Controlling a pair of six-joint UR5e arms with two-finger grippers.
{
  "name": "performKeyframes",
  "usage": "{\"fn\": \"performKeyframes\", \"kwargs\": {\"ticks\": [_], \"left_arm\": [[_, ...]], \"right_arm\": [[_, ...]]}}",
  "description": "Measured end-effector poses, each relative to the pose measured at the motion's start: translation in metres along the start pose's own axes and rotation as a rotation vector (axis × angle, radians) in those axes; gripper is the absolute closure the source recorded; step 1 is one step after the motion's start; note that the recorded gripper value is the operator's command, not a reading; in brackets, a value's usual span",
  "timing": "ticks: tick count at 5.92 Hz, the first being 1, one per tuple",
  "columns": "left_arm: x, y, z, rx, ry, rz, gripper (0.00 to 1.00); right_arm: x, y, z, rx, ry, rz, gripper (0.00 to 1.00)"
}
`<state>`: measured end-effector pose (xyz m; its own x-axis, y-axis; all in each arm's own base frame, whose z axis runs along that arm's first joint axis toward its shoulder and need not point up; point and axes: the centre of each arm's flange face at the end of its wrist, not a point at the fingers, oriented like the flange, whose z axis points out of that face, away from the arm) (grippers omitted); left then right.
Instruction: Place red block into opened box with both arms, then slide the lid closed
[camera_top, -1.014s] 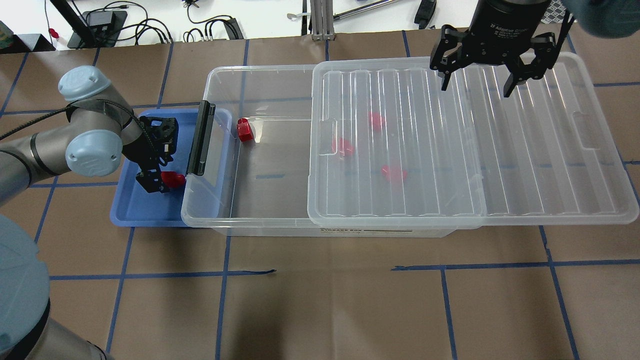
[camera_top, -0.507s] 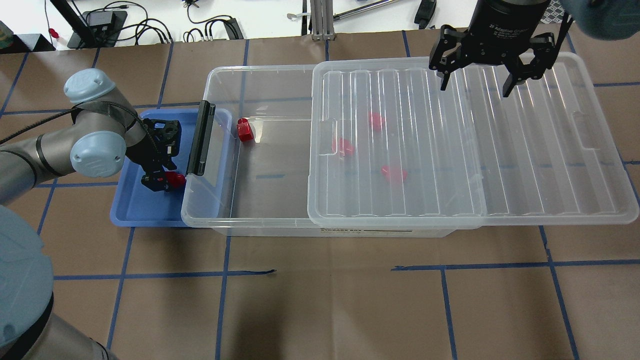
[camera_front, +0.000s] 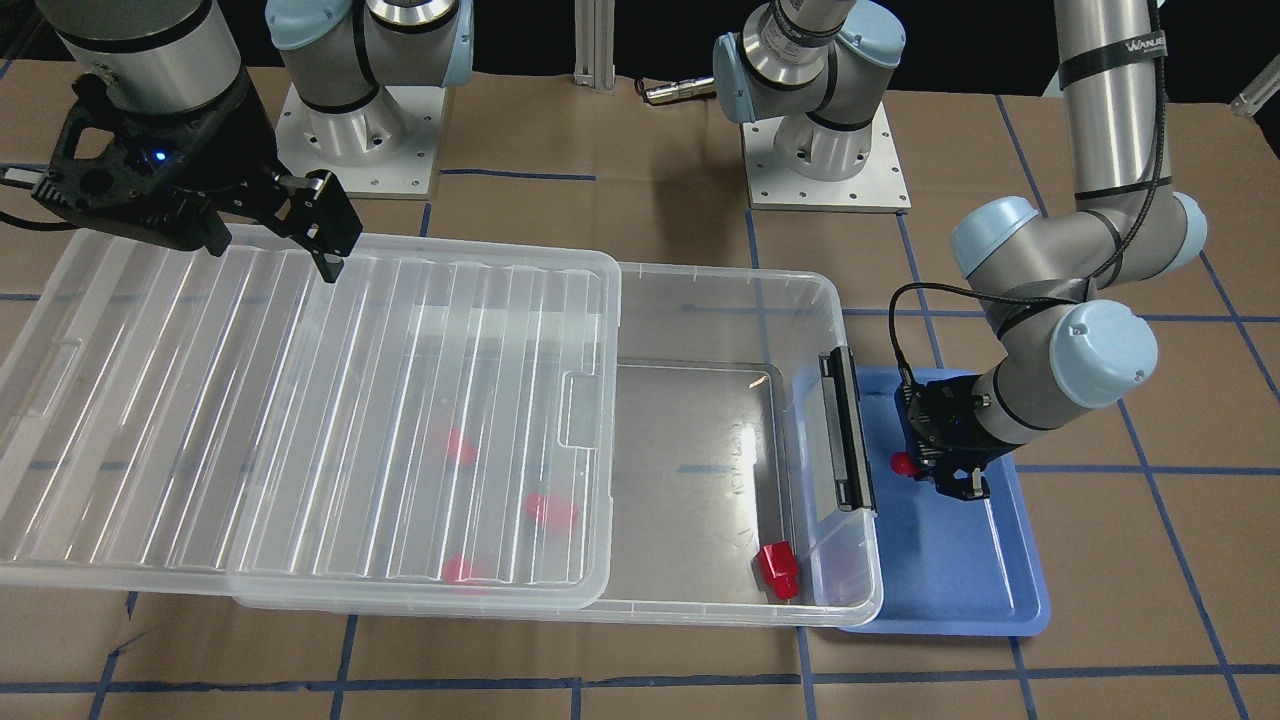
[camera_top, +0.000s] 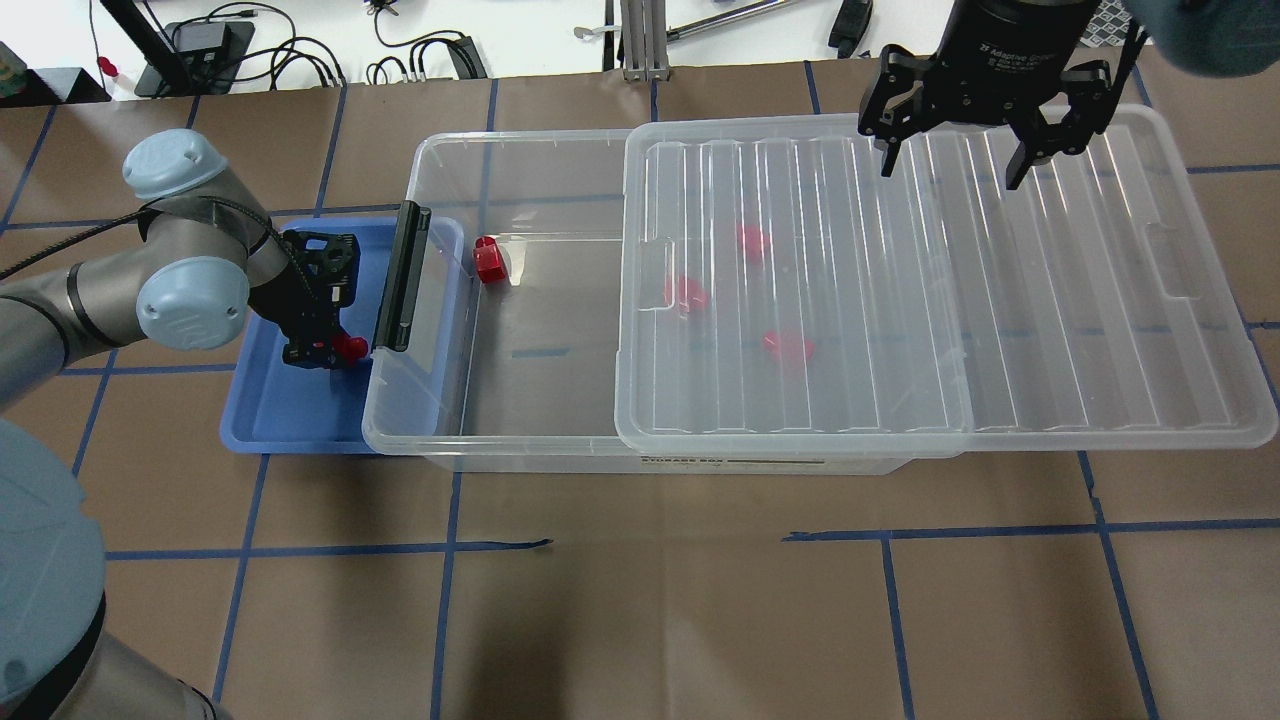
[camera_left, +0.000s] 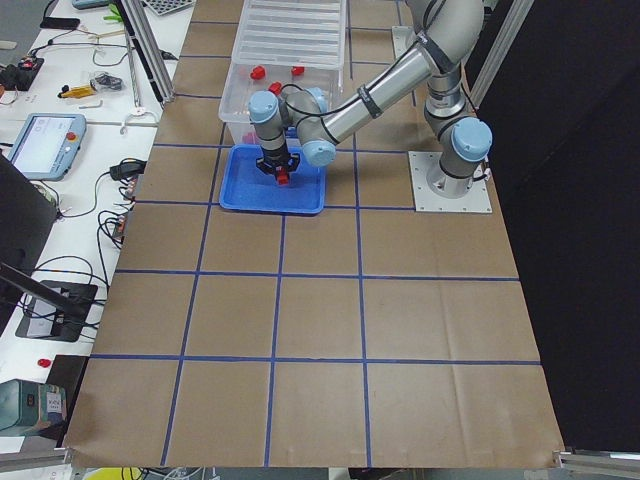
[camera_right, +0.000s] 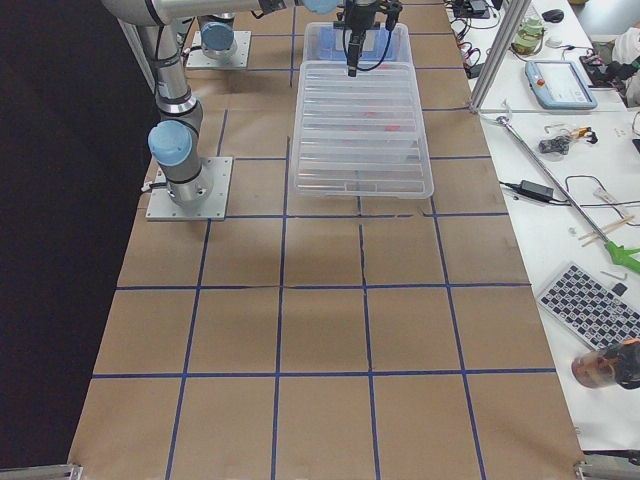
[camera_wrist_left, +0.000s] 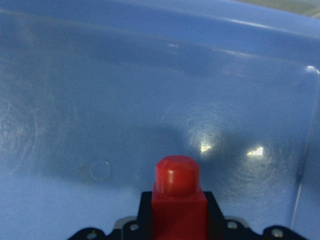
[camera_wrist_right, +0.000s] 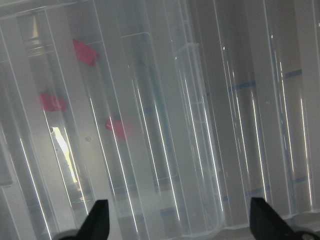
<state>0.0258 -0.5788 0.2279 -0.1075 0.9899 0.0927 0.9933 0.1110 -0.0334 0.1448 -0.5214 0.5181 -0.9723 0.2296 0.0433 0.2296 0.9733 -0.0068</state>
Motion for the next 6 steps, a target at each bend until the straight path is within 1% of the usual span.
{"fn": "performKeyframes", "kwargs": {"ticks": [1, 2, 3, 4, 5, 6], "left_arm": [[0.001, -0.014, -0.038, 0.001, 0.0, 0.011, 1.0], [0.003, -0.038, -0.084, 0.003, -0.004, 0.026, 1.0], [0.009, -0.064, -0.134, 0.02, -0.007, 0.039, 1.0], [0.02, -0.091, -0.172, 0.039, -0.012, 0.045, 1.0], [0.032, -0.124, -0.19, 0.044, -0.022, 0.044, 1.0], [0.039, -0.156, -0.188, 0.044, -0.019, 0.056, 1.0]], "right_arm": [[0.0, 0.0, 0.001, -0.003, 0.0, 0.001, 0.0], [0.0, 0.0, 0.003, -0.007, 0.0, 0.002, 0.0], [0.0, 0.0, 0.004, -0.009, 0.001, 0.002, 0.0], [0.0, 0.0, 0.004, -0.009, 0.001, 0.002, 0.0], [0.0, 0.0, 0.003, -0.008, 0.001, 0.001, 0.0], [0.0, 0.0, 0.002, -0.006, 0.001, 0.001, 0.0]]}}
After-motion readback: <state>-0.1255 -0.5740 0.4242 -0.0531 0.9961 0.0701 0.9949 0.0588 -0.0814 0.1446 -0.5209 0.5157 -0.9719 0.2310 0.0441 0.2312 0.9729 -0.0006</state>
